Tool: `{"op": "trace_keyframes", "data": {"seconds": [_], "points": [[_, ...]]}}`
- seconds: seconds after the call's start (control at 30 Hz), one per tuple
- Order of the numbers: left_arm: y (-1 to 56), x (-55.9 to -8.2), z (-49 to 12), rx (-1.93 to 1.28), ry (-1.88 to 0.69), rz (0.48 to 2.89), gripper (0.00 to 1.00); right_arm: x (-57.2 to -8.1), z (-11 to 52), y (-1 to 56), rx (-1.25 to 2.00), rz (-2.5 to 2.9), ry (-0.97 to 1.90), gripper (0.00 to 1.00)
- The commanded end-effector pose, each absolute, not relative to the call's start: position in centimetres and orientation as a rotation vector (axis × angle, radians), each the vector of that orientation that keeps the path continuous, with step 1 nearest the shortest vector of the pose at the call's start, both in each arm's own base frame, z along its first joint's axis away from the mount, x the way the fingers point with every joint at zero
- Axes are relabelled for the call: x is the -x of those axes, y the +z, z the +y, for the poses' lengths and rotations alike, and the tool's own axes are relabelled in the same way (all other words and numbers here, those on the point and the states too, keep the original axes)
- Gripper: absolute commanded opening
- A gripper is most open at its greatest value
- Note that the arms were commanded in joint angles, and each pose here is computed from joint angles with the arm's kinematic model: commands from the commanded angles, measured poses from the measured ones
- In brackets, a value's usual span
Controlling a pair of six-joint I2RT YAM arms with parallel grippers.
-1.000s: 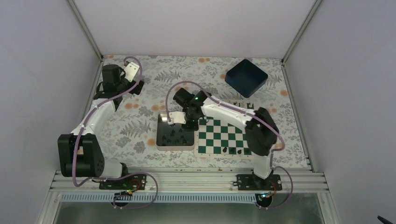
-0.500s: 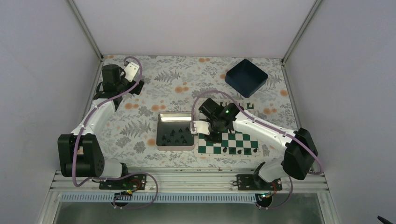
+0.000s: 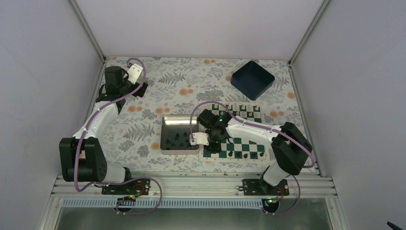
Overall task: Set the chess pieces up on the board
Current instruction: Place the chess piece on the chessboard.
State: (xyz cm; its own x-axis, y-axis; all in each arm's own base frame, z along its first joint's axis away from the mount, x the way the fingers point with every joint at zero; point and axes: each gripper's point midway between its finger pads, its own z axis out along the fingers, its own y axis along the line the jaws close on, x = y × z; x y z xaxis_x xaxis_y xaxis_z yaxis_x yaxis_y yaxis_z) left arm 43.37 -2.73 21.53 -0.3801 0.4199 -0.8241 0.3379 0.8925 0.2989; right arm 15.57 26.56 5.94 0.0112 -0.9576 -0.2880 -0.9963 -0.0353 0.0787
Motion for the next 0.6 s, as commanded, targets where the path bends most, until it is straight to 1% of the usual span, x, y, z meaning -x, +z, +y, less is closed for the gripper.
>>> {"op": "trace_keyframes", "data": {"seconds": [0.0,0.37,0.57], "points": [[21.6,-43.5,-2.7,-0.558,0.099,1.998,1.00,-15.1,27.9,4.9,2.173,2.023,0.445,0.09],[21.5,-43.7,-2.8,-0.561,0.096,1.998,1.00,-15.8,27.4,3.8,2.181,2.038,0.358,0.10],[21.5,-43.6,-2.9,-0.565,0.093,1.998,1.00,-15.7,27.0,2.2,2.213,2.081,0.344,0.11]]}}
